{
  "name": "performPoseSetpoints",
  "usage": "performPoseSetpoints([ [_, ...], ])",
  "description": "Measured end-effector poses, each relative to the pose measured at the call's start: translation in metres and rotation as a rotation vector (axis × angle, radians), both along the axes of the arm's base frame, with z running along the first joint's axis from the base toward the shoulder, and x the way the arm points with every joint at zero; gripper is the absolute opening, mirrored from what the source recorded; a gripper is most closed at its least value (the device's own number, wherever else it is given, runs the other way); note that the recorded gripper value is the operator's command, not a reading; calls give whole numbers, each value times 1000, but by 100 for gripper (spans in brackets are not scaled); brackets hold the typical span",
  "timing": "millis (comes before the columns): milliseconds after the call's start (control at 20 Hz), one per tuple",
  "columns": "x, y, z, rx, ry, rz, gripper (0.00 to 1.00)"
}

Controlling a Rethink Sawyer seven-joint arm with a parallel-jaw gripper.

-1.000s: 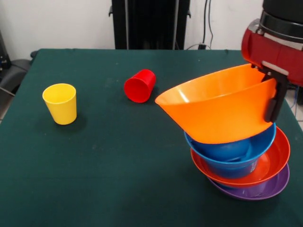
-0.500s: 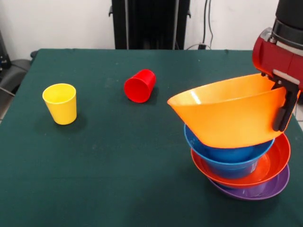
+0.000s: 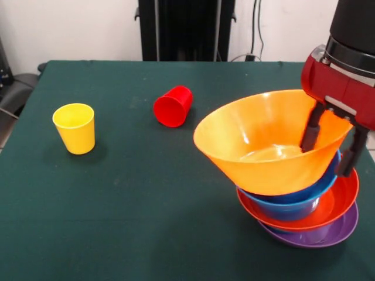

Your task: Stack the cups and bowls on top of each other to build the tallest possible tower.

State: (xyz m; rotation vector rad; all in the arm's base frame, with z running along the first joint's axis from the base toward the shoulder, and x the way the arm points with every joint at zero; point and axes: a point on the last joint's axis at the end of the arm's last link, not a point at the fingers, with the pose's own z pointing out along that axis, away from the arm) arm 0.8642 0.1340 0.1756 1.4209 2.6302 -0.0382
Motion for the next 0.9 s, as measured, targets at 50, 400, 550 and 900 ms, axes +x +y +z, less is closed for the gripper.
performPoseSetpoints([
  [50, 0, 0, 0, 0, 0, 0, 0],
  [400, 0, -3, 1, -9, -1, -3, 0],
  [550, 0, -5, 2, -15, -2, -4, 0],
  [900, 1, -5, 4, -15, -3, -7, 0],
])
